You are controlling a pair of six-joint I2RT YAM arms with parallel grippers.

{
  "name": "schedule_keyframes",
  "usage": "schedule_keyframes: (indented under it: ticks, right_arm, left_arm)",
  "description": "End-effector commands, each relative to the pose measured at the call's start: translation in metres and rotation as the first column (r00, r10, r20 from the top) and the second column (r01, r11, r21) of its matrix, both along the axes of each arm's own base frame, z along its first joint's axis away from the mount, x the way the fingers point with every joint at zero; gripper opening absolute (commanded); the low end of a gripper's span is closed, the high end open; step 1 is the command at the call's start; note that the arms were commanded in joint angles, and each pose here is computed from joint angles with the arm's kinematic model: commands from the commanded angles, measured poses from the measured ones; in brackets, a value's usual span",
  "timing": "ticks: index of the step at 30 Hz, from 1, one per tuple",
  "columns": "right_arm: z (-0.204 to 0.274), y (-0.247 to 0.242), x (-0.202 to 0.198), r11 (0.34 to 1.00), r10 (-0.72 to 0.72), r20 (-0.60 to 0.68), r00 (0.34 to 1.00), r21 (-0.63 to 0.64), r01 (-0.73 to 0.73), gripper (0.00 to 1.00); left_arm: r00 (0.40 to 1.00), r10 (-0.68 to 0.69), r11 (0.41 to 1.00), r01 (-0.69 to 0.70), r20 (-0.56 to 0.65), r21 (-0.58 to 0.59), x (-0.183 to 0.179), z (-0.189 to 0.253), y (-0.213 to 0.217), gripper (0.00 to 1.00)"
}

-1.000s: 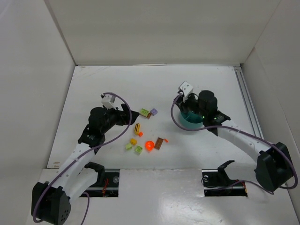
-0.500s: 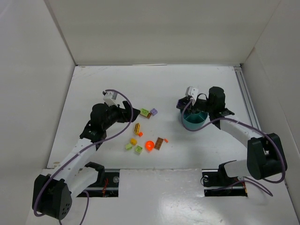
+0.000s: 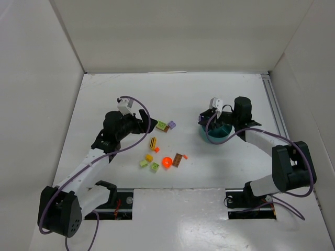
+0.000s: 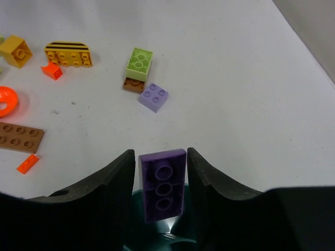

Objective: Sort the legos into containers by color

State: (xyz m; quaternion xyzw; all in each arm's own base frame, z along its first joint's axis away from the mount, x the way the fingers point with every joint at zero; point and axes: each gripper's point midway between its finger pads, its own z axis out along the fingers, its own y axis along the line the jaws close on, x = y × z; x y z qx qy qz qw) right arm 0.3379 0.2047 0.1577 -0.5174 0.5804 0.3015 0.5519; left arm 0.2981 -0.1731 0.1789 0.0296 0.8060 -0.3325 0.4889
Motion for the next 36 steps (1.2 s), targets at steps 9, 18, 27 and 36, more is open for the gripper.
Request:
schedule_keyframes:
  ticks: [9, 18, 27, 36]
  right_arm:
    - [0.018, -0.005, 0.001, 1.0, 0.014, 0.074, 0.997, 0.025, -0.016, 0.54]
    - [0.024, -0.012, 0.005, 0.996, -0.083, 0.084, 0.993, -0.005, 0.084, 0.49]
    - [0.001, 0.047, -0.016, 0.952, -0.075, 0.058, 0.996, -0.292, 0.088, 0.55]
    - [-0.052, 0.061, -0.024, 0.829, -0.162, -0.001, 0.987, -0.543, 0.135, 0.6]
  left_arm:
    - [0.999, -0.032, 0.999, 0.032, 0.044, 0.005, 0.015, 0.019, -0.009, 1.0]
    - [0.995, -0.098, 0.995, 0.099, -0.025, 0.028, 0.023, 0.003, -0.021, 1.0]
    - [0.982, -0.181, 0.983, 0.182, -0.049, 0.026, 0.014, -0.004, -0.034, 1.0]
    - [0.997, -0.072, 0.996, 0.073, -0.025, 0.045, -0.002, -0.001, -0.011, 1.0]
